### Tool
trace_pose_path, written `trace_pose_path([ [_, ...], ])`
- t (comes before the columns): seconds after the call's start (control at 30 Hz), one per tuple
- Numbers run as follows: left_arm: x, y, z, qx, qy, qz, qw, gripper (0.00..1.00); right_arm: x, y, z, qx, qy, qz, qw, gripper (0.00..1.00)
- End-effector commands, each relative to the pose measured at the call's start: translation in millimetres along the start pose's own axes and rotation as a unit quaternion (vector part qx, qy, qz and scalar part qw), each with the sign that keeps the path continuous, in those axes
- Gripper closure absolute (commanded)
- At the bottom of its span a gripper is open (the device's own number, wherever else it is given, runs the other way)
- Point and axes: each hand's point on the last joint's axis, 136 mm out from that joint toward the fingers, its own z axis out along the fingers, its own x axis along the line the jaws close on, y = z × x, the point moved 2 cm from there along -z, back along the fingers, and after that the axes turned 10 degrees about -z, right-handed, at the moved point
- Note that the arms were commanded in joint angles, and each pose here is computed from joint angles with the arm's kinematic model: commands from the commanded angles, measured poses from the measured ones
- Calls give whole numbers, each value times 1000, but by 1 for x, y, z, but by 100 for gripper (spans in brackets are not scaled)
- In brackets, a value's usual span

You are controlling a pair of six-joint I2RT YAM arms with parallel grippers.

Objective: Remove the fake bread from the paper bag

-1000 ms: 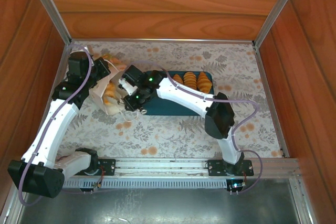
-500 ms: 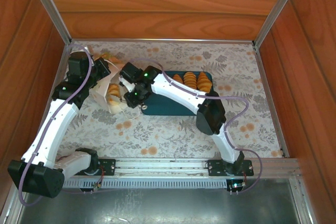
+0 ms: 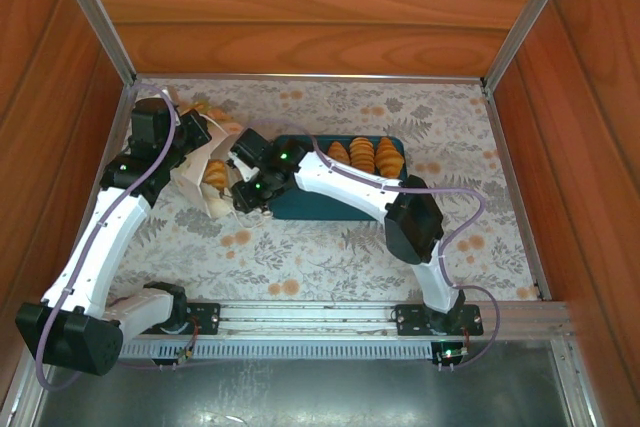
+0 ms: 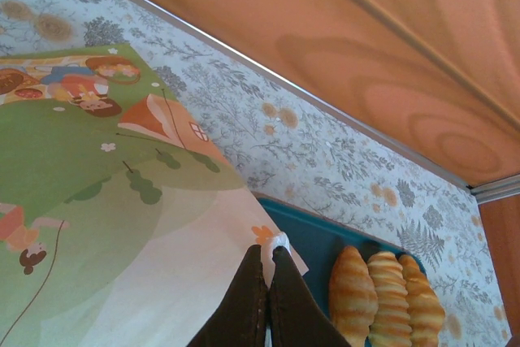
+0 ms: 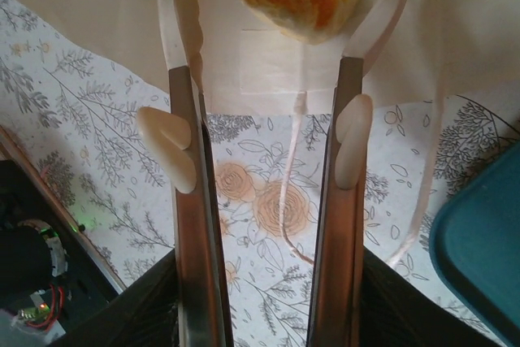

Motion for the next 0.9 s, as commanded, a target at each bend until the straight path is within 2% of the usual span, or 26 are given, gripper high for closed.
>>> trace_pose_path([
  [0.0,-10,4,0,-6,-19,-1,1000,100,9,10,0,-26,12,15,999,49],
  [0.47,-8,5,-2,-10,-18,-2,1000,100,10,2,31,14,4,10,1000,49],
  [0.7,-9,4,0,-9,-17,-1,1000,100,-1,0,15,33,-69,-33,997,60],
  [0.87,-8,6,-2,-14,-15,2,1000,100,-10,-3,-5,43,-107,-65,991,64],
])
